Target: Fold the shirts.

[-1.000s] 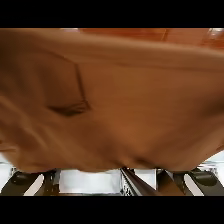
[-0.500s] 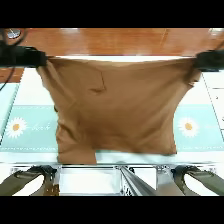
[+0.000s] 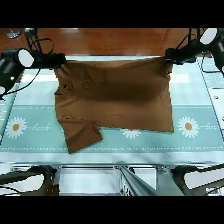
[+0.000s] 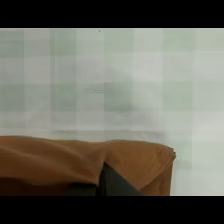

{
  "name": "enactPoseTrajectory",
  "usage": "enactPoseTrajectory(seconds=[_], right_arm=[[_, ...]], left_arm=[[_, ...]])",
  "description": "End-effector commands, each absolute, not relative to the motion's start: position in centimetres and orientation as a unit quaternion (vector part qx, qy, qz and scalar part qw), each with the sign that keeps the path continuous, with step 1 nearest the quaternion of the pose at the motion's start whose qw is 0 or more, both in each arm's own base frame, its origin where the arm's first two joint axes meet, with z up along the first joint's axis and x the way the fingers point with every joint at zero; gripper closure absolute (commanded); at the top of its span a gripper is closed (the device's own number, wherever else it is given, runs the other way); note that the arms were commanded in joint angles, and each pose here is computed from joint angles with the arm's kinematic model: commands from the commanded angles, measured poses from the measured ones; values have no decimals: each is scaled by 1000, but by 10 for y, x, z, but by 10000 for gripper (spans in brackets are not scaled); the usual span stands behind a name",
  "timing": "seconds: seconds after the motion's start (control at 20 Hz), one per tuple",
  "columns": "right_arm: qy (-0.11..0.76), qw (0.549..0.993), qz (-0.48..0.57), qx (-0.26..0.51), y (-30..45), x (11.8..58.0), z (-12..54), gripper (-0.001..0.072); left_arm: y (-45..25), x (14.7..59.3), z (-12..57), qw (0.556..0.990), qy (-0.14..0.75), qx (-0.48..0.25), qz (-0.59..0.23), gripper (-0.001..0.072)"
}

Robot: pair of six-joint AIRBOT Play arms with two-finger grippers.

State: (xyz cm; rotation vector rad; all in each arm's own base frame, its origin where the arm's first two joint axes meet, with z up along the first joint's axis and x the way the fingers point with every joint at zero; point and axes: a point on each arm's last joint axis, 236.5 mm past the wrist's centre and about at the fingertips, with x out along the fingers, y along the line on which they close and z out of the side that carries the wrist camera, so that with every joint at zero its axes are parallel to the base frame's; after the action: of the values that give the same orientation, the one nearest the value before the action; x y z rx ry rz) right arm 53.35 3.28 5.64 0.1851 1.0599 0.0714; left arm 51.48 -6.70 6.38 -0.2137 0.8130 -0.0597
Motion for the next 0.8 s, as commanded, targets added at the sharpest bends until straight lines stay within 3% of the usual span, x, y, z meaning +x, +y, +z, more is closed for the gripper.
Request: enactPoseTrajectory(seconds=[0.0,0.15,0.45,0.5,0.55,0.6,0.75], right_arm=[[558,825,56,72,33,519,30,695],[609,790,55,42,23,491,1,695],[661,744,59,73,34,463,-74,691],[665,739,66,88,41,463,-79,586],[668,734,72,94,45,461,-80,200],[675,729,75,82,42,456,-78,90],[704,709,17,37,-14,427,-48,90]], left_arm=[[-60,502,33,886,449,-114,-15,686],[-53,469,-9,845,531,-61,-33,686],[-68,451,-57,798,593,-100,-41,683],[-73,450,-57,796,594,-110,-45,588],[-73,450,-56,795,595,-110,-46,233],[-67,446,-53,788,606,-97,-46,8],[-20,427,-32,761,644,-75,-27,7]])
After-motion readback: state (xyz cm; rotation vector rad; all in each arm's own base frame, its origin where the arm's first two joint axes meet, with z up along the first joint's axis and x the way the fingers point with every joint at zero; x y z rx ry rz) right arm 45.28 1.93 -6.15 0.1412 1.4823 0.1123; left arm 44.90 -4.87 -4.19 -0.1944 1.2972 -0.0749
